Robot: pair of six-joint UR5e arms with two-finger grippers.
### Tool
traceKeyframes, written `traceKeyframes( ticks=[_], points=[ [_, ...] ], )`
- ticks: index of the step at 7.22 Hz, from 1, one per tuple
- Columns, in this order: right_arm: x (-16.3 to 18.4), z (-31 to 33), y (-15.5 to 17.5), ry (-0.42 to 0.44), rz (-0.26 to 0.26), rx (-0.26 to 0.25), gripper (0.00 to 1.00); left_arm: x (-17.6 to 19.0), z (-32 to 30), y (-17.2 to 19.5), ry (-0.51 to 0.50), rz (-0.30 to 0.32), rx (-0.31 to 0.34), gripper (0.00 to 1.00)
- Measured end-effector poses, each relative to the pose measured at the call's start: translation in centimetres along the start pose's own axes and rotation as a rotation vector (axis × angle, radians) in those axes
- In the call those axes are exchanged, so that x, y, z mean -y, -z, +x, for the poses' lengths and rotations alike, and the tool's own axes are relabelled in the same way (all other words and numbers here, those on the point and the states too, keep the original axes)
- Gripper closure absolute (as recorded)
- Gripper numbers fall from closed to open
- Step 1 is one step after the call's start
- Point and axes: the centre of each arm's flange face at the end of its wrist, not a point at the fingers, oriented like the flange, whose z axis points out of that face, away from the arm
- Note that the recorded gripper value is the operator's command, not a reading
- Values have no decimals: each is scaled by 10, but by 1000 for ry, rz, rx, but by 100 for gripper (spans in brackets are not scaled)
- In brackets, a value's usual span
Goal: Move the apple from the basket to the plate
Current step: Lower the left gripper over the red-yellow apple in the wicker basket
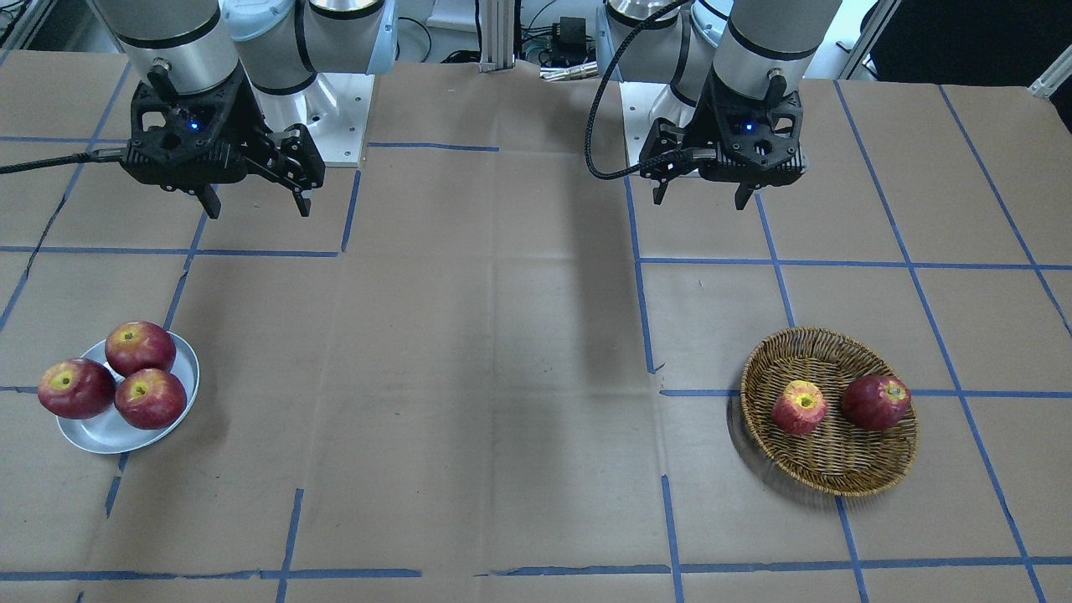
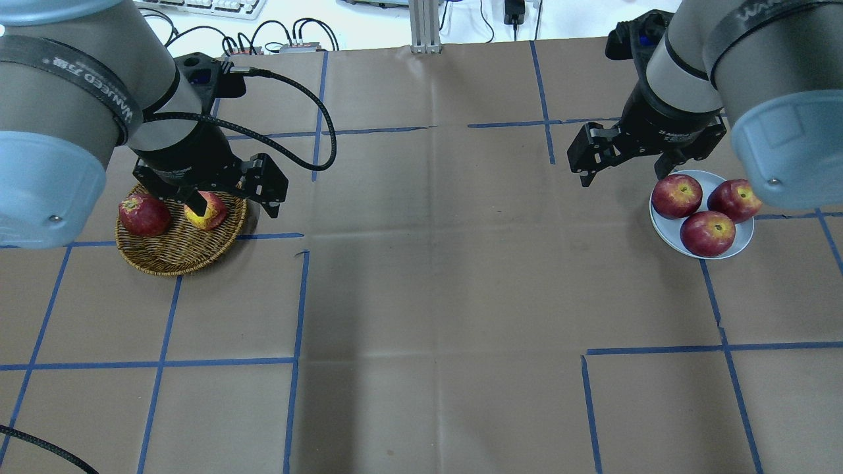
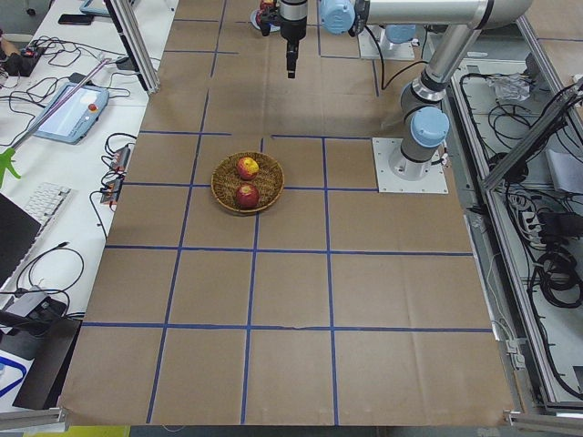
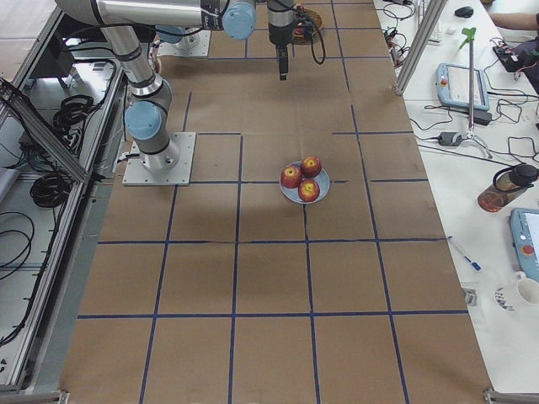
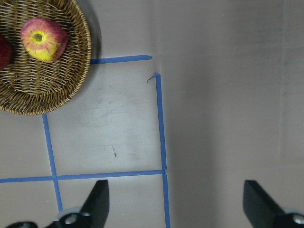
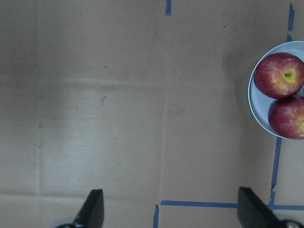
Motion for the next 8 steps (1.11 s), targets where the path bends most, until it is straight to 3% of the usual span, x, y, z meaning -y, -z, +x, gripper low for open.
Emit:
traceKeyframes(
  ticks=[8],
  points=[
    [0,0,0,0,0,0,0,4,-3,1,6,13,0,1]
  ],
)
